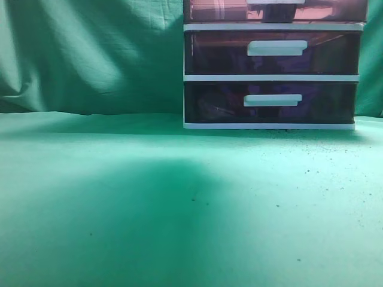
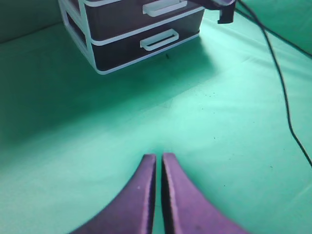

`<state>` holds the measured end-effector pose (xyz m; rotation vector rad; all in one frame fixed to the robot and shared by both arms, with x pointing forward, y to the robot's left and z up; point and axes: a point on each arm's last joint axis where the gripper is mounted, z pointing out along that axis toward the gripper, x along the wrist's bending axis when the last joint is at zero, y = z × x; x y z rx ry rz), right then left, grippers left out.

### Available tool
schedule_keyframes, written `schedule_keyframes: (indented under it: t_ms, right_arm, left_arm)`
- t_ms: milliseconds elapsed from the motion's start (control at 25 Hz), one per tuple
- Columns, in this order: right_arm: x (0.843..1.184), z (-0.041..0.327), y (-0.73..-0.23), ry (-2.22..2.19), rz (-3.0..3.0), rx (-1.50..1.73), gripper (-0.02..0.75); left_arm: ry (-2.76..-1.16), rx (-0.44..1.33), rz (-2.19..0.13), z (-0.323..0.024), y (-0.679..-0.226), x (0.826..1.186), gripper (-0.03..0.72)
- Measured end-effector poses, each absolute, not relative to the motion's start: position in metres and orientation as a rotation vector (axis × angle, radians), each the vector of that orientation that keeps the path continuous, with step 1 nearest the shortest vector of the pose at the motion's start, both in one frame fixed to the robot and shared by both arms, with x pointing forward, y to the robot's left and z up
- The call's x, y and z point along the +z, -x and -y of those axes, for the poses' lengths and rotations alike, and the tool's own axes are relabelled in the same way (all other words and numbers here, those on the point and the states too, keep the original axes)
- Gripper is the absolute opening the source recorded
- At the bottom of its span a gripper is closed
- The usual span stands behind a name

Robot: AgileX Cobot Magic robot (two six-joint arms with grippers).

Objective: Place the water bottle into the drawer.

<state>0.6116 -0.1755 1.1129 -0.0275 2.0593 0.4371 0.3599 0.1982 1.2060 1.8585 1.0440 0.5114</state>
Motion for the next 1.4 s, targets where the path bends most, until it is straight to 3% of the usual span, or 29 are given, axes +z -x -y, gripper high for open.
schedule_keyframes:
  t_ms: [240, 320, 480, 600, 1120, 1400]
  right_arm:
    - [1.159, 0.172, -0.561, -0.006, -2.096, 0.57, 0.524]
    - [1.175, 0.171, -0.535, -0.12, -2.149, 0.693, 0.42]
    - [1.207, 0.176, -0.481, -0.332, -2.211, 0.941, 0.102]
    - [1.224, 0.182, -0.446, -0.491, -2.243, 1.135, 0.0]
    - [1.248, 0.212, -0.334, -0.731, -2.338, 1.419, 0.0]
    - [1.219, 0.22, -0.285, -0.539, -2.225, 1.67, 0.0]
  left_arm:
    - [-1.855, 0.521, -1.039, -0.2, -0.359, 1.207, 0.0]
    - [-1.836, 0.528, -1.01, -0.205, -0.353, 1.211, 0.0]
    - [-1.757, 0.578, -0.905, -0.228, -0.328, 1.218, 0.0]
    - [-1.711, 0.61, -0.838, -0.251, -0.304, 1.212, 0.0]
    - [-1.564, 0.648, -0.717, -0.304, -0.246, 1.122, 0.0]
    - [-1.477, 0.533, -0.778, -0.301, -0.246, 1.083, 0.0]
